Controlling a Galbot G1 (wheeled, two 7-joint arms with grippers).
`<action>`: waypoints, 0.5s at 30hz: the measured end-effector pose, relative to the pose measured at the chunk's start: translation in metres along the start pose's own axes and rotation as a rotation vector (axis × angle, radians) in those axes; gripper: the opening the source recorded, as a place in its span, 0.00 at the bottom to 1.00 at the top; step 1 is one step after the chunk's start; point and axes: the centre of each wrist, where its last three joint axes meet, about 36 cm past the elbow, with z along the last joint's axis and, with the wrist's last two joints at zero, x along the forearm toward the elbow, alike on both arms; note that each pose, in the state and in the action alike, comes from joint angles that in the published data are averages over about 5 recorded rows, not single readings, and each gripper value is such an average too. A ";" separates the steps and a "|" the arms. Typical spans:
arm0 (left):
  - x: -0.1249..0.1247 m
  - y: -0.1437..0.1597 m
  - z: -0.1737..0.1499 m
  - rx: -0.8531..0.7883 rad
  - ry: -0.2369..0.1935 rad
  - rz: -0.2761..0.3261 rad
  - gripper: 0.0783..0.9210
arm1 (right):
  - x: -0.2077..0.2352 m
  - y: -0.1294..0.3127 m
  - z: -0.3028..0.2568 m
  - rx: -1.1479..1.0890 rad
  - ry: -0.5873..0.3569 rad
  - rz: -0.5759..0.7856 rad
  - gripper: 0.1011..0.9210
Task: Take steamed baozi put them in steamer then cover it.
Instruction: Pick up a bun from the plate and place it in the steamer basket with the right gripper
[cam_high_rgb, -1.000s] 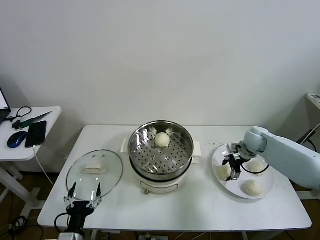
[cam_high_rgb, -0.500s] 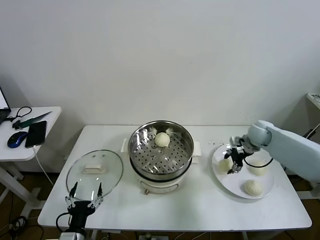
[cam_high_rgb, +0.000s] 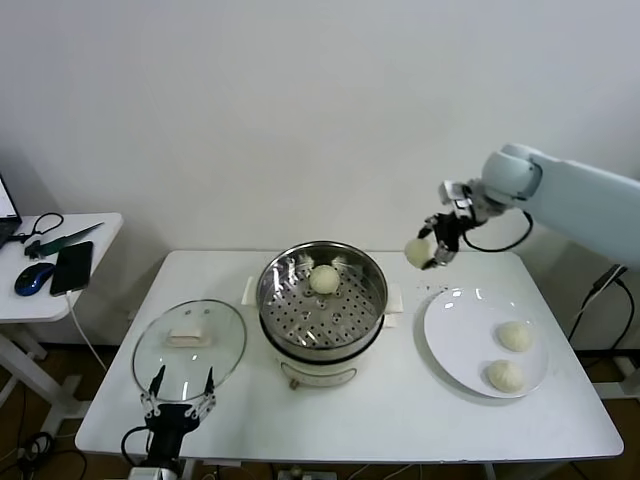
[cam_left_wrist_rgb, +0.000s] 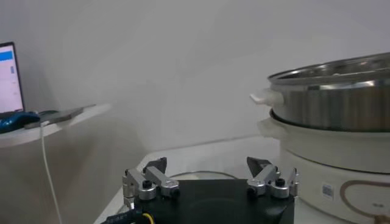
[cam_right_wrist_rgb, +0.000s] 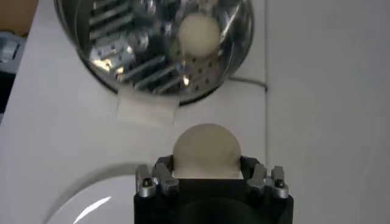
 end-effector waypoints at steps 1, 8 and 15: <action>0.000 -0.001 0.000 -0.002 -0.001 0.003 0.88 | 0.001 -0.002 -0.011 0.006 -0.006 0.001 0.72; -0.003 -0.004 -0.002 -0.020 -0.013 0.018 0.88 | -0.014 -0.008 -0.086 0.050 -0.028 -0.011 0.73; -0.008 -0.007 -0.004 -0.044 -0.022 0.022 0.88 | -0.056 -0.001 -0.146 0.097 -0.020 -0.042 0.73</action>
